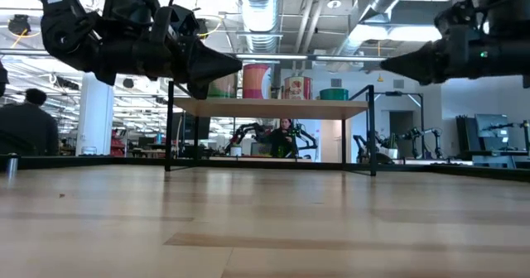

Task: Pick and place cans onto a shelf
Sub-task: Return to Home Position

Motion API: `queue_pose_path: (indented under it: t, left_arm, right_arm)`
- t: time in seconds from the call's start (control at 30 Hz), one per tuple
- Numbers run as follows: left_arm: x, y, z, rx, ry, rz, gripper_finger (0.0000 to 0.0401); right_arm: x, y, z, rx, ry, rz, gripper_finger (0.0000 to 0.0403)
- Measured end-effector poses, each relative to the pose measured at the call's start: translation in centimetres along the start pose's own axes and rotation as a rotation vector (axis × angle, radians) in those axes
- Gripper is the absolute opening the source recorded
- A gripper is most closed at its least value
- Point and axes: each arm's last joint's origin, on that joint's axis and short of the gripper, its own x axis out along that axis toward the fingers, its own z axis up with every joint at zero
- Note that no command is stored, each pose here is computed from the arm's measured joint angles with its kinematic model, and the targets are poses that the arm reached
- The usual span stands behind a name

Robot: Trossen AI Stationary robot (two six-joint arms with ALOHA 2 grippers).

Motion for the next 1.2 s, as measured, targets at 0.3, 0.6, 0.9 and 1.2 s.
queue_pose_path:
  t: [0.3,0.6,0.9,1.2]
  left_arm:
    - [-4.5,-0.8,0.9,0.067,-0.076,0.011,0.0000]
    - [-9.5,-0.7,-0.6,-0.017,-0.057,0.086,0.0000]
    - [-12.1,-1.2,-0.1,0.044,-0.103,0.192,0.0000]
    - [-14.5,-1.8,0.2,0.062,-0.130,0.278,0.0000]
  right_arm:
    - [-1.1,-0.1,0.7,0.003,-0.042,-0.007,0.0013]
    - [-1.7,-0.2,0.6,0.008,-0.023,-0.010,0.0013]
    - [-2.0,-0.4,0.4,0.027,0.001,-0.055,0.0013]
    - [-2.1,-0.6,0.0,0.055,0.050,-0.105,0.0014]
